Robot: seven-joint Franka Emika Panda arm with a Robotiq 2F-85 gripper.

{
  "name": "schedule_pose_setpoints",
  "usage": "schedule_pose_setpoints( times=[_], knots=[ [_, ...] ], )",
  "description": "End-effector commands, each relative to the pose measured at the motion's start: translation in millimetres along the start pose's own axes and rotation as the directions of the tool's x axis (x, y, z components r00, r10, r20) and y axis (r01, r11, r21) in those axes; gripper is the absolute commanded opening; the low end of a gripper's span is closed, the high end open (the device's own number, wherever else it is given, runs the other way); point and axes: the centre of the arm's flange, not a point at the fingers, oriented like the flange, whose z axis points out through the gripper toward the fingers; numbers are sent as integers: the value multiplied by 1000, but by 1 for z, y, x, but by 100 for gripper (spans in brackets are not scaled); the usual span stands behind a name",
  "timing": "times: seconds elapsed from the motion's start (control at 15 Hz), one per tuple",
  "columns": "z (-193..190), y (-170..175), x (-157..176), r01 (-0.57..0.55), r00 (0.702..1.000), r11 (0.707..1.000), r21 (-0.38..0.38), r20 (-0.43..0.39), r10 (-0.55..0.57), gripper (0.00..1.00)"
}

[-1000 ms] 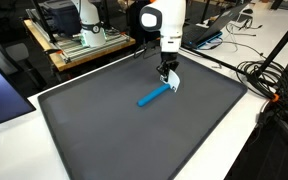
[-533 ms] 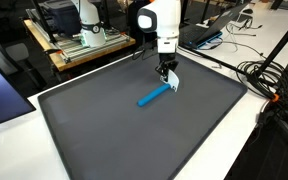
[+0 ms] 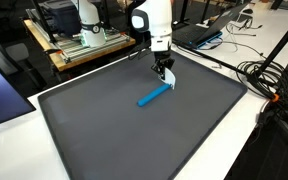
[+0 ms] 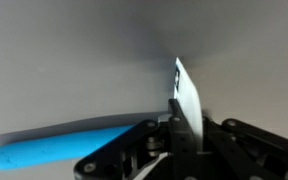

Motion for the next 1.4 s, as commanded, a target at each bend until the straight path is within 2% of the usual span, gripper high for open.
schedule_pose_setpoints(
  times=[0.0,0.33,0.6,0.8,1.07,1.33],
  knots=[
    [-16,18,-19,-14,1000,1000,-5,7,14,1],
    [-53,50,-9,-50,998,999,9,-32,50,1],
    [-74,73,11,-36,997,999,8,-62,37,1],
    [-79,73,19,5,997,1000,13,-80,-4,1],
    [-74,57,26,58,996,998,9,-67,-57,1],
    [-61,50,32,67,998,997,-23,-9,-68,1]
  ],
)
